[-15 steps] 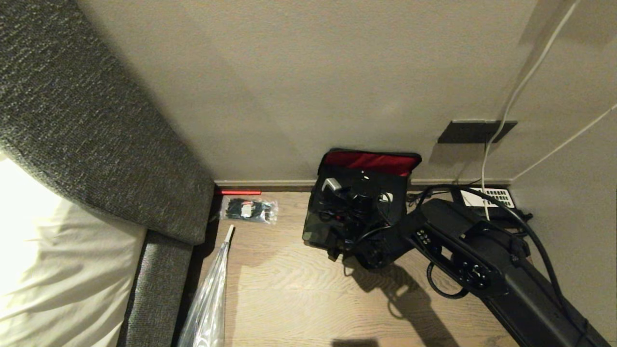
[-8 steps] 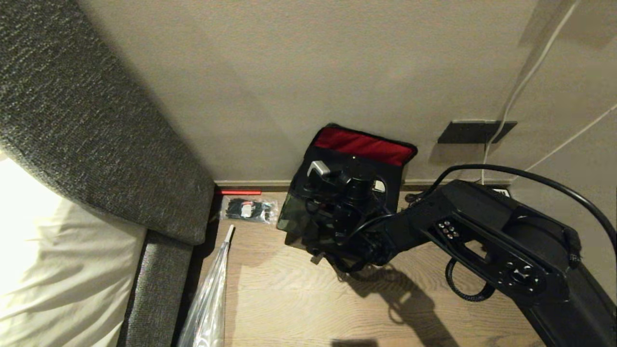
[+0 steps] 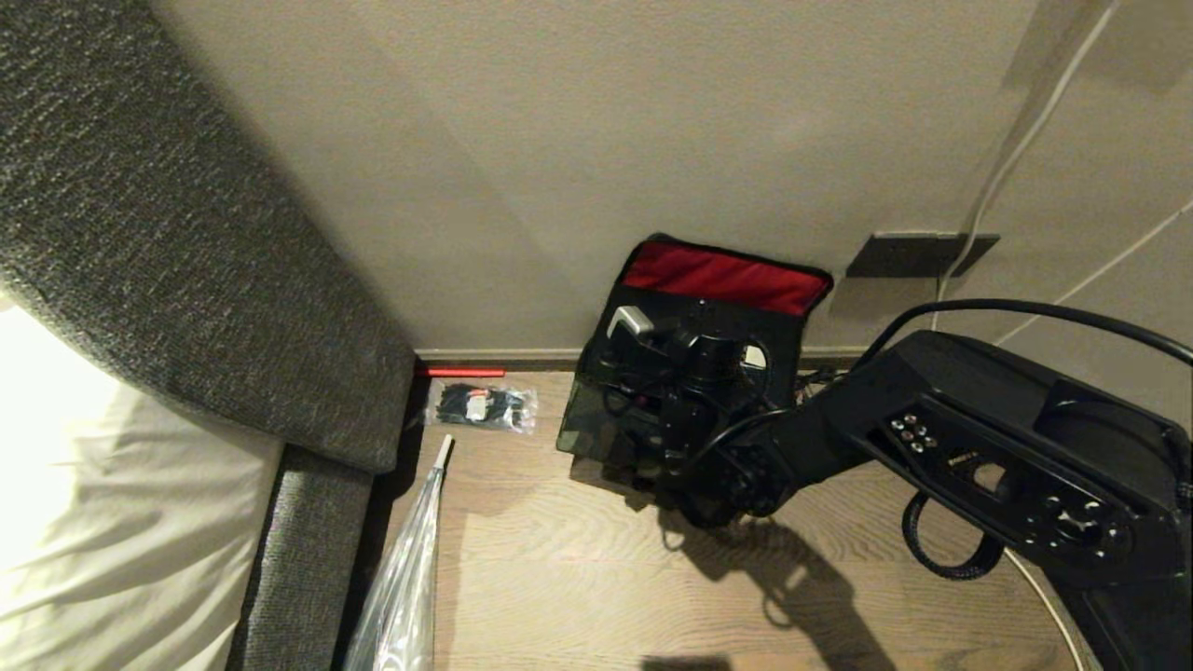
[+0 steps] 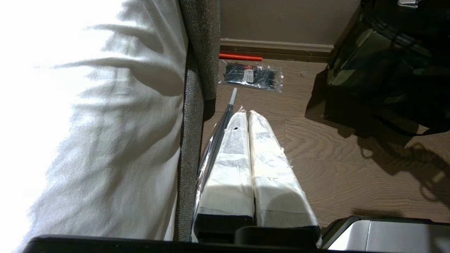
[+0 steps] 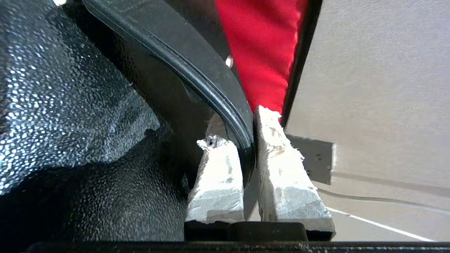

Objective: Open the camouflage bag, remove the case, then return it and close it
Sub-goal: Lift the black box

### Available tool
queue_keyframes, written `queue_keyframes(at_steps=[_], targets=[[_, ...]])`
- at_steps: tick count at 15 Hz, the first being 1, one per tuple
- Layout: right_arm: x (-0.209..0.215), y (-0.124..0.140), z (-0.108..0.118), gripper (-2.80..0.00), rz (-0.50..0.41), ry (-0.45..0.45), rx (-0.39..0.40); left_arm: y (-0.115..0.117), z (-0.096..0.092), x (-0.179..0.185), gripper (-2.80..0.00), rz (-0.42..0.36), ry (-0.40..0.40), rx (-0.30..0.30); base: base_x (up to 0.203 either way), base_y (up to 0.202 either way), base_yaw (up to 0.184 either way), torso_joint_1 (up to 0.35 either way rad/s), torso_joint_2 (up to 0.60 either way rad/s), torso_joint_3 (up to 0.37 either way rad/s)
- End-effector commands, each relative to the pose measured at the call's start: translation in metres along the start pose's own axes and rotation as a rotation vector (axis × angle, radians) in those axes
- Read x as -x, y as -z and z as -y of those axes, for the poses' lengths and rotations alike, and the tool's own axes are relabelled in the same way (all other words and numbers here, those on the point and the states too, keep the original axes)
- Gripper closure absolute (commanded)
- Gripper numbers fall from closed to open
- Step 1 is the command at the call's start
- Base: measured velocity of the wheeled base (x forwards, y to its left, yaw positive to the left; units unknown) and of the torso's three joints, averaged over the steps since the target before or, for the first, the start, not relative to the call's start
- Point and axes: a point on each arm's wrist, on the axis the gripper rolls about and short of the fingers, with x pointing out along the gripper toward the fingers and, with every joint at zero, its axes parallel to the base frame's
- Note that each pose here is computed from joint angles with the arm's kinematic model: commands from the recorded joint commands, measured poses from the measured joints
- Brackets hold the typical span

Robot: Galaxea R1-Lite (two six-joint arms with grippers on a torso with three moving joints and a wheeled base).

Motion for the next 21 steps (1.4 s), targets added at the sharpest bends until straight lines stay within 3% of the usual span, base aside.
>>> queue_keyframes(at_steps=[1,4,9,16,21], targets=[[-0.003,0.002,0.013,0.0,0.031,0.013,-0.018,0.001,0.0,0.0,0.0,-0.002,-0.001,0.0,0.0,0.0,0.0,0.0,0.0,0.0],[-0.004,0.021,-0.004,0.0,0.023,-0.043,0.053,0.001,0.0,0.0,0.0,-0.001,-0.001,0.0,0.0,0.0,0.0,0.0,0.0,0.0],[-0.006,0.024,-0.011,0.0,0.015,-0.056,0.055,0.001,0.0,0.0,0.0,-0.002,-0.001,0.0,0.0,0.0,0.0,0.0,0.0,0.0],[-0.021,0.032,-0.044,0.0,-0.007,-0.082,0.073,0.001,0.0,0.0,0.0,-0.001,-0.001,0.0,0.0,0.0,0.0,0.0,0.0,0.0],[-0.035,0.022,-0.066,0.0,-0.017,-0.115,0.007,0.001,0.0,0.0,0.0,0.0,-0.001,0.0,0.0,0.0,0.0,0.0,0.0,0.0]])
